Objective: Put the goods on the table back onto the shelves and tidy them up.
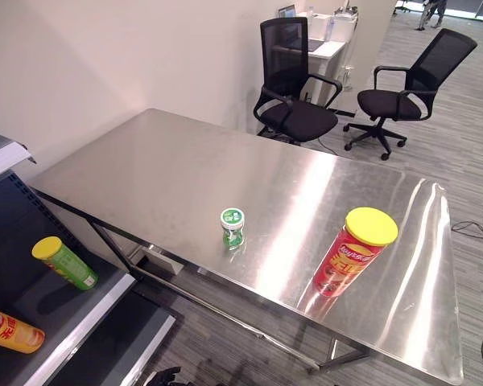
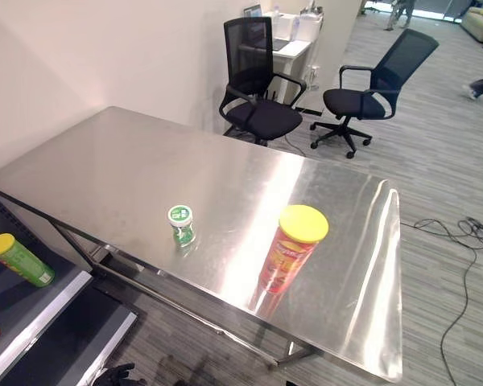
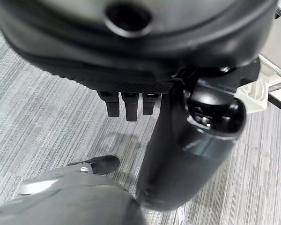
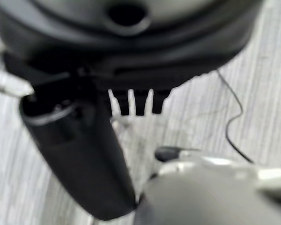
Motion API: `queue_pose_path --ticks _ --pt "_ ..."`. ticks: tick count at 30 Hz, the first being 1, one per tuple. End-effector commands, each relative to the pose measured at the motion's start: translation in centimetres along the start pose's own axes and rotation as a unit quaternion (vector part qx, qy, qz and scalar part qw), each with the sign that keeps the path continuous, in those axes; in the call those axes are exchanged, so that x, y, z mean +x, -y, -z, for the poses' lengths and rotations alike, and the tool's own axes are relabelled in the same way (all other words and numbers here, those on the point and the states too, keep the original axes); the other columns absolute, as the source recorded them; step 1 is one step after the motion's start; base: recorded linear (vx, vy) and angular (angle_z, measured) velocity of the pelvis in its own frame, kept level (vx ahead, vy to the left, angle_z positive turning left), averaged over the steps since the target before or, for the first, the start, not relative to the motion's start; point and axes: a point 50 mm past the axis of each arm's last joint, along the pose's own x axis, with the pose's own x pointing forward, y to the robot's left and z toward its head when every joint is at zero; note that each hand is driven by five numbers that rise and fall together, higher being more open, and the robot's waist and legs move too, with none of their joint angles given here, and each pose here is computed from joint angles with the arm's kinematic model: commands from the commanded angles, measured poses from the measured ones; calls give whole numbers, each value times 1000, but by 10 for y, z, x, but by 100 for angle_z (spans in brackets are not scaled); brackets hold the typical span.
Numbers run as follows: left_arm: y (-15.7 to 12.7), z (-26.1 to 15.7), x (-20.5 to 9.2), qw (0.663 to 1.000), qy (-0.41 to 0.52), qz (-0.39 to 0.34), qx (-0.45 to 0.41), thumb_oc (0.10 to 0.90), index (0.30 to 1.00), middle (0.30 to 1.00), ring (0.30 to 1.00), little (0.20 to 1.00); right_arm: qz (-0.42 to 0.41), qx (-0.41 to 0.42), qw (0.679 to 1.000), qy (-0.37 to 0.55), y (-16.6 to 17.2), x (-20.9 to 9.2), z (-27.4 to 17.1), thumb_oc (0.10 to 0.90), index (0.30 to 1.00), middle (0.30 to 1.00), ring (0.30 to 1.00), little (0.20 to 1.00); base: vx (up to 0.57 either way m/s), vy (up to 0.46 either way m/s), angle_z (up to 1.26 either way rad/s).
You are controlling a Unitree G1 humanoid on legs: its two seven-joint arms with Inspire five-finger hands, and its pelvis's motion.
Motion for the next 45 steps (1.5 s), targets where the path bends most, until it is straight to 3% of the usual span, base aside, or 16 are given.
queue_pose_path --ticks 1,10,12,14,16,18,24,27,28,29,31,34,38,43,44,45 --pt "13 -5 1 1000 -4 25 1 800 900 900 900 900 35 5 997 -62 20 -8 36 800 900 900 900 900 -33 -38 -43" --pt "15 -10 2 995 10 43 86 800 900 900 900 900 242 228 943 -35 138 -50 69 800 900 900 900 900 0 -20 -48" --pt "19 -17 2 991 26 56 122 800 900 900 900 900 307 214 923 85 192 -74 30 800 900 900 900 900 13 -11 -28" --pt "22 -19 2 989 33 60 134 800 900 900 900 900 335 200 909 147 211 -88 7 800 900 900 900 900 2 -8 -28" --pt "30 -22 2 985 45 68 154 800 900 900 900 900 435 182 823 318 255 -151 -50 800 900 900 900 900 -18 -5 -35" --pt "30 -22 2 985 46 66 152 800 900 900 900 900 448 174 808 340 257 -159 -58 800 900 900 900 900 -23 -9 -6" --pt "25 -9 0 993 21 47 105 800 900 900 900 900 560 94 670 478 275 -245 -117 800 900 900 900 900 14 -8 6" --pt "23 -8 0 994 19 38 96 800 900 900 900 900 582 56 585 562 266 -292 -150 800 900 900 900 900 -15 -9 5" --pt "21 -7 0 995 18 36 95 800 900 900 900 900 570 30 521 634 252 -326 -175 800 900 900 900 900 0 0 0" --pt "22 -8 0 994 21 38 96 800 900 900 900 900 566 31 499 656 246 -335 -180 800 900 900 900 900 -29 -5 14" --pt "23 -11 0 993 29 41 104 800 900 900 900 900 457 7 421 784 204 -372 -219 800 900 900 900 900 -39 -10 25" --pt "27 -13 0 992 35 49 109 800 900 900 900 900 372 -19 399 838 177 -387 -239 800 900 900 900 900 -18 -8 8" --pt "32 -14 0 991 36 58 112 800 900 900 900 900 250 -21 411 876 151 -383 -256 800 900 900 900 900 -15 -7 19" --pt "41 -12 -1 990 32 77 113 800 900 900 900 900 15 -105 431 896 81 -378 -273 800 900 900 900 900 -25 -20 30" --pt "42 -12 -1 989 34 82 122 800 900 900 900 900 25 -105 508 855 82 -342 -286 800 900 900 900 900 -37 -28 11" --pt "42 -18 -1 988 46 81 123 800 900 900 900 900 33 -125 541 831 77 -325 -285 800 900 900 900 900 -35 -26 15"
